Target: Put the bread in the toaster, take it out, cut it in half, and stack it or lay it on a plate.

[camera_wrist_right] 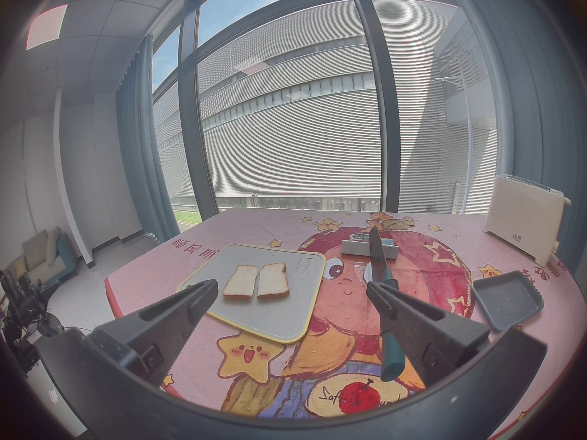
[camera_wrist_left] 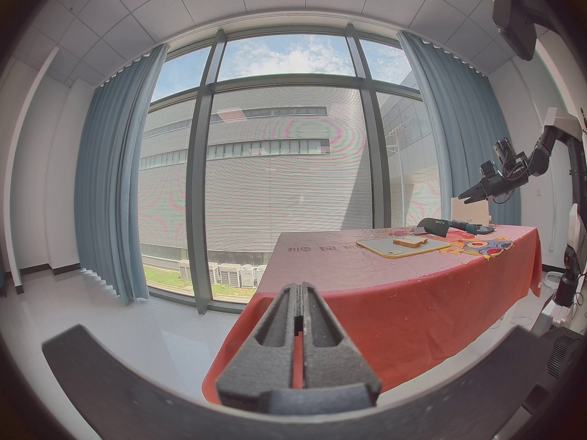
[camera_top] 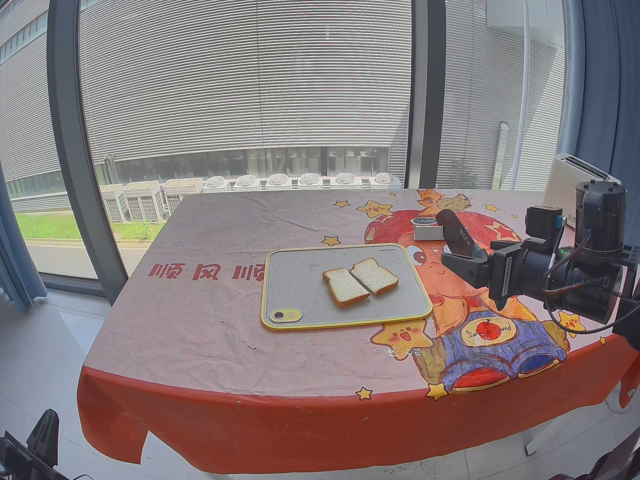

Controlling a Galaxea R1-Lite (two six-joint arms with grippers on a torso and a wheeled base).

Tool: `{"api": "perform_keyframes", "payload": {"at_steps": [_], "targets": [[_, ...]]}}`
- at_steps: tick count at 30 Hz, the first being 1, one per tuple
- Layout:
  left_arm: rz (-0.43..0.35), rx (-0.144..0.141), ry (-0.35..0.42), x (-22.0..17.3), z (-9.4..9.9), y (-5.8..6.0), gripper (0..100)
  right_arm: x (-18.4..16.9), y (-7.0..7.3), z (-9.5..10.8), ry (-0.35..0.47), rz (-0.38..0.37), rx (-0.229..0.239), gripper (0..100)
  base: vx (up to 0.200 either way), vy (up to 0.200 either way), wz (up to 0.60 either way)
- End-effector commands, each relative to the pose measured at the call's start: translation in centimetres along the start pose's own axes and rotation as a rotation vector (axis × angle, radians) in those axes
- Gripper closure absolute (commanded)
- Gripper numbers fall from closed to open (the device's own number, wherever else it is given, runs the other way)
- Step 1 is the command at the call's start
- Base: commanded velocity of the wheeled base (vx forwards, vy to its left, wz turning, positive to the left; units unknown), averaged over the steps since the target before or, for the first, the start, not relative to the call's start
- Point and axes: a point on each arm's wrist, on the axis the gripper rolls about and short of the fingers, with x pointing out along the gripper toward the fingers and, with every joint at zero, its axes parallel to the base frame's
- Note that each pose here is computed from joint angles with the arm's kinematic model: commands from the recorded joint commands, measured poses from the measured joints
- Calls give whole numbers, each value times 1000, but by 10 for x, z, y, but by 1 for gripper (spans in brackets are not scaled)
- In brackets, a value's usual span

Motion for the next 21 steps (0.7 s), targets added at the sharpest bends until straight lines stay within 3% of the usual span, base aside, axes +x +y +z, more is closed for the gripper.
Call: {"api": "perform_keyframes", "payload": {"at_steps": [1, 21], "targets": [[0, 0, 1, 0, -5, 0, 100, -1, 2, 0, -2, 7, -3, 0, 0, 0, 0], [0, 0, 1, 0, -5, 0, 100, 2, 2, -3, 14, 6, -4, 0, 0, 0, 0]]}}
